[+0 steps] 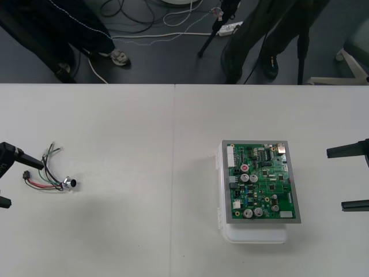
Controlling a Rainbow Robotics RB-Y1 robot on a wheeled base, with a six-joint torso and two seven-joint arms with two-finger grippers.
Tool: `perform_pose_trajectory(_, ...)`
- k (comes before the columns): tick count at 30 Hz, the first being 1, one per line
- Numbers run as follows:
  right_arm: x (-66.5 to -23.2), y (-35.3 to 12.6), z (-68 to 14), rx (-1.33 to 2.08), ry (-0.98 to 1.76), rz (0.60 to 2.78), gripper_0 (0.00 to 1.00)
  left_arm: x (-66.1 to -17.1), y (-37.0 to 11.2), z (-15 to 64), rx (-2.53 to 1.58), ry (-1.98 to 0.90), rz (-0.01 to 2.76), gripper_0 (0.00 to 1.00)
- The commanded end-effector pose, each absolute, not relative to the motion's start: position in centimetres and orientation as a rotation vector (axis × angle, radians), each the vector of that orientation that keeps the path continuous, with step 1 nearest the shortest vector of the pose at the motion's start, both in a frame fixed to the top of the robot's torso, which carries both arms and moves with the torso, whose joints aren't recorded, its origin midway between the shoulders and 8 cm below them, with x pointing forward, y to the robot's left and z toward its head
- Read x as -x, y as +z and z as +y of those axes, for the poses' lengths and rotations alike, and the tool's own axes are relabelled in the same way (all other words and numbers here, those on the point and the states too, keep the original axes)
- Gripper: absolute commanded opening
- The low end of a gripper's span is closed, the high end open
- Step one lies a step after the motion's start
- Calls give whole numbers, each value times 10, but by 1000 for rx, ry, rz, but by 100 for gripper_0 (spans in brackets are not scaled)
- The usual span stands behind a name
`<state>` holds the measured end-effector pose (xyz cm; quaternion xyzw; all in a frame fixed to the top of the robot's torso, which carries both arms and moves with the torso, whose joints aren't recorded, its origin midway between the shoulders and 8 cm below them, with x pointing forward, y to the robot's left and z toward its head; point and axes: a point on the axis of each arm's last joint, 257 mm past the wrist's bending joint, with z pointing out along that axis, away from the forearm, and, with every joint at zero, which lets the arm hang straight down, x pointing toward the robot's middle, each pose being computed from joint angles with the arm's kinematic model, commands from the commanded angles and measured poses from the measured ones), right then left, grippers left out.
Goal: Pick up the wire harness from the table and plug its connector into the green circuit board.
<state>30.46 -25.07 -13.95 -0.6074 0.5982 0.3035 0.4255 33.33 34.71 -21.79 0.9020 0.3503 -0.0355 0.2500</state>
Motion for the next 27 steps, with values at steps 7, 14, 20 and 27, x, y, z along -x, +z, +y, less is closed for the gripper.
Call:
perform_pose_trajectory(7,-283,-130,-247,1451,882,1441,100,-383,-221,357,-2618,295,639,100)
perform_pose_trajectory(14,-288,-129,-235,1321,940,1377,100,-403,-228,350,-2706,507,344,100)
perform_pose_trajectory(20,-298,-123,-229,1282,933,1323,100,-417,-231,340,-2777,685,15,100)
perform_pose_trajectory(27,-321,-117,-231,1236,908,1282,100,-428,-240,331,-2818,814,-347,100)
